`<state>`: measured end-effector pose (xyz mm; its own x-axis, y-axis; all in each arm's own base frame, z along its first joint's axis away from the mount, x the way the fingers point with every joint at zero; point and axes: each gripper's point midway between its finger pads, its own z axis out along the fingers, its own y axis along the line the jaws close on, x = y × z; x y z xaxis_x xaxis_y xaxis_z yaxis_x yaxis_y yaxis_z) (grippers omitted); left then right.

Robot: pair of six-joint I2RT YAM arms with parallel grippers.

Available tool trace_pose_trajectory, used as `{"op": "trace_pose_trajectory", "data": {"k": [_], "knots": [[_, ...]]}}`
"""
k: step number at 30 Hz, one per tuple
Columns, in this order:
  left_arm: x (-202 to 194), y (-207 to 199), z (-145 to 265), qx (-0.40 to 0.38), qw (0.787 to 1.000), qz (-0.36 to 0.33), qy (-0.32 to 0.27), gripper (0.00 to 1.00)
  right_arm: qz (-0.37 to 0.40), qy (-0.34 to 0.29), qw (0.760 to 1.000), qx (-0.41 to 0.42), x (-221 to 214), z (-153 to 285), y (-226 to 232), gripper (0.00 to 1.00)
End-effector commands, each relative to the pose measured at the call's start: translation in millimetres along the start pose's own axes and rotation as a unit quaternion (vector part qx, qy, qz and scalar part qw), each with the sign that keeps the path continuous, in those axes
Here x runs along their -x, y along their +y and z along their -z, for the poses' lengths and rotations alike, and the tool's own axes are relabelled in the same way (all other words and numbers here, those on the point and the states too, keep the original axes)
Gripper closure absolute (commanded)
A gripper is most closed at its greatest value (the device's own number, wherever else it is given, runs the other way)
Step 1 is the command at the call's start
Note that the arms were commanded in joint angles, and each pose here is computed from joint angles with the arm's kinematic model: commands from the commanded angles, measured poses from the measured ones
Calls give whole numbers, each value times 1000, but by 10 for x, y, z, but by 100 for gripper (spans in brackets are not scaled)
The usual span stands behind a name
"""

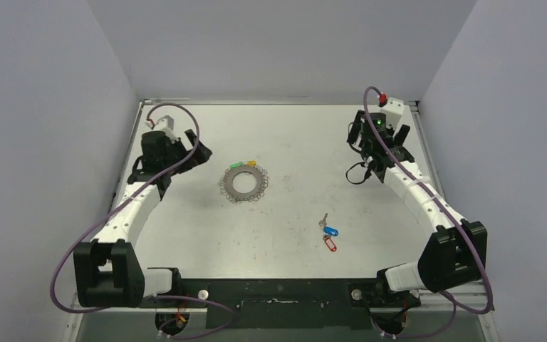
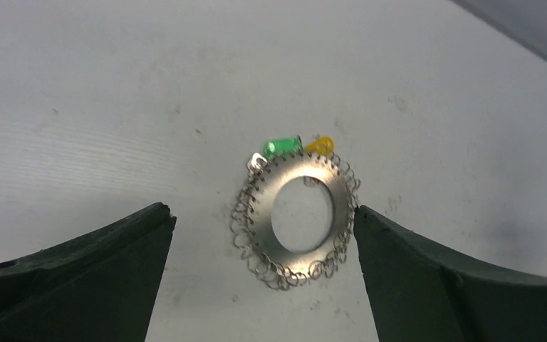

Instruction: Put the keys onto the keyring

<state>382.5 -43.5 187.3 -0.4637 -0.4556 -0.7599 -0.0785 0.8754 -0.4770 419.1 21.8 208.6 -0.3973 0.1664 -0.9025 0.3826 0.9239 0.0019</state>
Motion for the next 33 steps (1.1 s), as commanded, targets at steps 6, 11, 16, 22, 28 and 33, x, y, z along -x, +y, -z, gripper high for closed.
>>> {"op": "trace_pose_trajectory", "data": {"k": [6, 11, 16, 22, 28, 33], "knots": [[-1124, -747, -395, -18, 966, -32, 254, 16, -43, 158, 986, 7, -589, 653, -357, 0], [-1462, -812, -596, 20, 941, -130, 311, 18, -55, 211, 974, 52, -897, 878, -295, 0], [-1768, -919, -765, 12, 924, -172, 341, 24, -44, 254, 962, 92, -1099, 1024, -236, 0], [-2232, -983, -788, 1, 906, -197, 374, 24, -40, 282, 949, 134, -1189, 1132, -124, 0], [-2597, -965, -545, 0, 890, -207, 405, 25, -38, 294, 942, 156, -1220, 1191, -61, 0], [-2870, -1091, -78, -22, 877, -223, 425, 26, -46, 306, 934, 179, -1274, 1209, 35, 0]]}}
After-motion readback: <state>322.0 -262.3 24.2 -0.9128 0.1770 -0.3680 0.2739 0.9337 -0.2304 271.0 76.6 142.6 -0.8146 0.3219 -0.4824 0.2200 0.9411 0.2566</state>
